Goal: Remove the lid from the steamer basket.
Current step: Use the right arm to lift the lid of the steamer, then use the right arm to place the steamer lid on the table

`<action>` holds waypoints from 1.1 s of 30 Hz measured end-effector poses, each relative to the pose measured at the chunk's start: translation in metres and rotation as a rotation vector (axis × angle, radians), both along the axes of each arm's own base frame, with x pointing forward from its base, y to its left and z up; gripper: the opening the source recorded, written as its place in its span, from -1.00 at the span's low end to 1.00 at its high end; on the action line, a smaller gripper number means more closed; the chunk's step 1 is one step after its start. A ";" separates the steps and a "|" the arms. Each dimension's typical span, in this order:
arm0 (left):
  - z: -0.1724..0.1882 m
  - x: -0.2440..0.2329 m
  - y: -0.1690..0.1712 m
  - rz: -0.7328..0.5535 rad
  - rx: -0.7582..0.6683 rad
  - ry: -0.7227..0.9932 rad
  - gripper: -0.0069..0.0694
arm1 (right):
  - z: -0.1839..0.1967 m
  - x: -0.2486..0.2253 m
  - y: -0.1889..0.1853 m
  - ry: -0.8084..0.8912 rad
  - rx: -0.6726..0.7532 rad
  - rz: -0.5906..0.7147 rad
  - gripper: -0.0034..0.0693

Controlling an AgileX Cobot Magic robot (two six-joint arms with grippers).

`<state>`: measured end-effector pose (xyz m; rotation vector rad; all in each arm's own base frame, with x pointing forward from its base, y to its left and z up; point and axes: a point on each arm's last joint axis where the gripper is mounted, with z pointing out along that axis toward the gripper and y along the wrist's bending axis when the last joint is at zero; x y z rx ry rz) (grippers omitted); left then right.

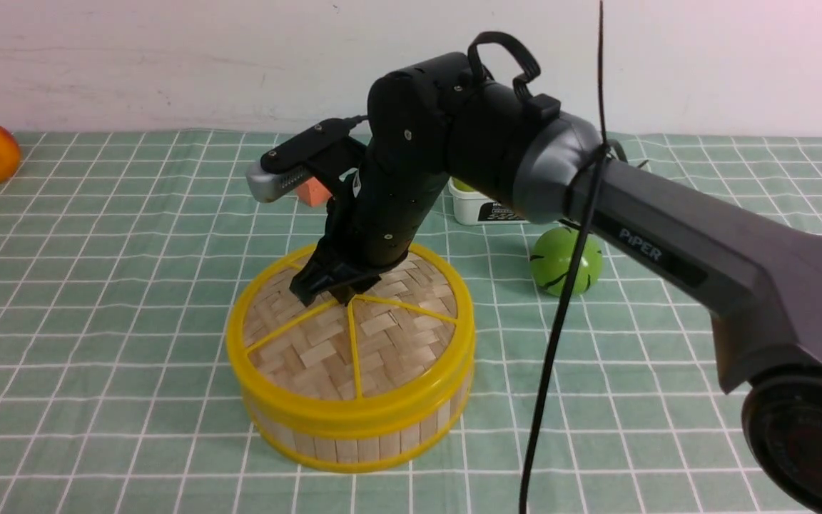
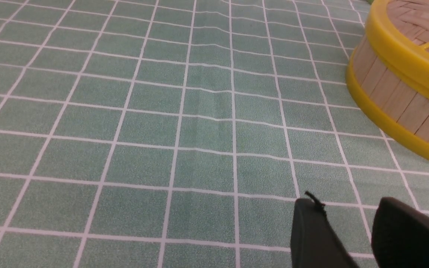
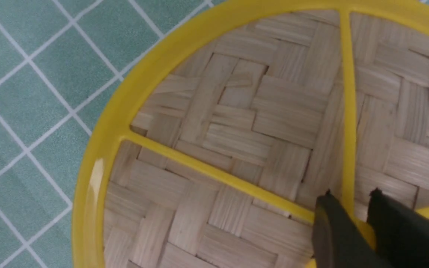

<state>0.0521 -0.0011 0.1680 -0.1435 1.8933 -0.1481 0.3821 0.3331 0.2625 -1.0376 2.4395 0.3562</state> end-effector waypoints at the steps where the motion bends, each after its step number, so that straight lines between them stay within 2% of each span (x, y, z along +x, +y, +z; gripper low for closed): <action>1: 0.000 0.000 0.000 0.000 0.000 0.000 -0.19 | 0.001 0.000 0.000 -0.001 0.001 0.000 -0.70; 5: 0.000 0.000 0.000 0.000 0.000 0.000 -0.19 | 0.013 -0.005 -0.005 -0.006 -0.009 0.003 -0.70; 10: 0.000 0.000 0.000 0.000 0.000 0.000 -0.19 | 0.062 -0.020 -0.029 -0.059 -0.039 0.020 -0.70; 13: 0.000 0.000 0.000 0.000 0.000 0.000 -0.19 | 0.125 -0.036 -0.072 -0.163 -0.043 -0.022 -0.70; 14: 0.000 0.000 0.000 0.000 0.000 0.000 -0.19 | 0.125 -0.035 -0.073 -0.164 -0.045 -0.026 -0.70; 16: 0.000 0.000 0.000 0.000 0.000 0.000 -0.19 | 0.152 -0.045 -0.107 -0.208 -0.031 -0.082 -0.69; 18: 0.000 0.000 0.000 0.000 0.000 0.000 -0.19 | 0.161 -0.054 -0.130 -0.206 -0.034 -0.119 -0.69; 23: 0.000 0.000 0.000 0.000 0.000 0.000 -0.19 | 0.147 -0.074 -0.182 -0.118 -0.091 -0.219 -0.69; 25: 0.000 0.000 0.000 0.000 0.000 0.000 -0.19 | 0.116 -0.085 -0.206 -0.022 -0.149 -0.267 -0.69; 28: 0.000 0.000 0.000 0.000 0.000 0.000 -0.19 | 0.078 -0.083 -0.222 0.034 -0.155 -0.320 -0.69; 33: 0.000 0.000 0.000 0.000 0.000 0.000 -0.19 | 0.041 -0.071 -0.230 0.031 -0.100 -0.405 -0.69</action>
